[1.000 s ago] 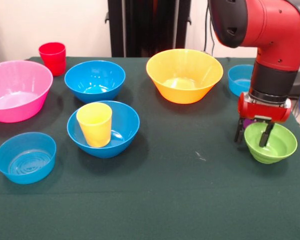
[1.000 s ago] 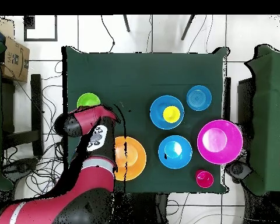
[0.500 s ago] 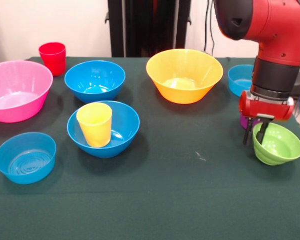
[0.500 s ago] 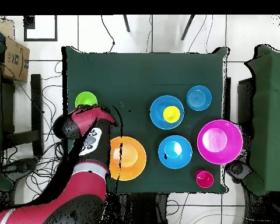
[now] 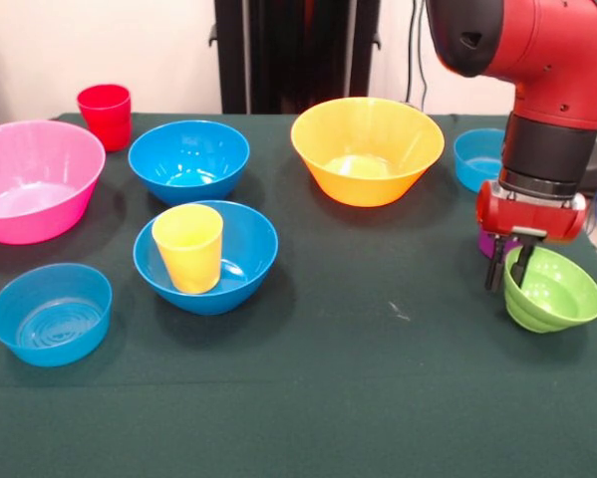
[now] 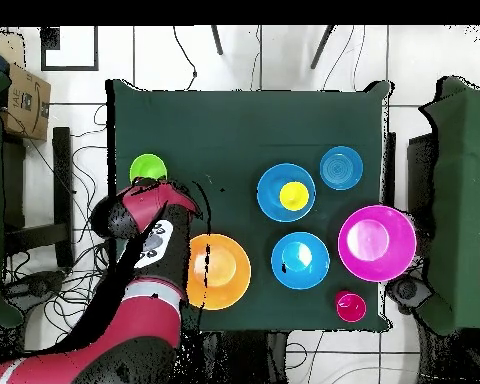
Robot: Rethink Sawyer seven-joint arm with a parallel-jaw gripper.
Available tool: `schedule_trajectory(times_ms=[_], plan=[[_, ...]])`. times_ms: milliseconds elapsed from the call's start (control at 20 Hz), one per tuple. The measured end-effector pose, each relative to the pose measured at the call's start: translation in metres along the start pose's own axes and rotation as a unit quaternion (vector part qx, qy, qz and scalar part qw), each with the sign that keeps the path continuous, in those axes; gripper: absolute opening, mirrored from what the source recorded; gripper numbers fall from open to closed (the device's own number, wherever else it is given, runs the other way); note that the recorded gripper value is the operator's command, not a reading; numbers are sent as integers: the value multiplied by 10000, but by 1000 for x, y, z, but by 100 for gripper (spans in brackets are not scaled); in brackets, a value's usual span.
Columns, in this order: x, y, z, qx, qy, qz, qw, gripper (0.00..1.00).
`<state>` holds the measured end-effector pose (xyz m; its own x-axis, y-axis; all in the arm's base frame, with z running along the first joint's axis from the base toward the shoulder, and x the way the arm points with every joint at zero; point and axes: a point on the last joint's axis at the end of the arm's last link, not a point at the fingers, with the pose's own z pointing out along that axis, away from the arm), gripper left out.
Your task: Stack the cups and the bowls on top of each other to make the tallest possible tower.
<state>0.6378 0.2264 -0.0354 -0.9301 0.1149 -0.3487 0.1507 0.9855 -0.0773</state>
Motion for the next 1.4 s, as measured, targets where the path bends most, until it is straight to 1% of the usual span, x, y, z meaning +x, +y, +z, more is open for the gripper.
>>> schedule_trajectory(times_ms=[450,750,950,1100,1300,1400], plan=[[-8,-12,5,-12,33,176,9998,0],[-14,-20,9,-75,77,340,9994,0],[-15,-21,8,-79,78,352,9993,0],[-16,-20,5,-96,72,359,9993,0],[-24,-20,-8,-121,82,412,9990,0],[-32,-28,-20,-124,162,535,9984,0]])
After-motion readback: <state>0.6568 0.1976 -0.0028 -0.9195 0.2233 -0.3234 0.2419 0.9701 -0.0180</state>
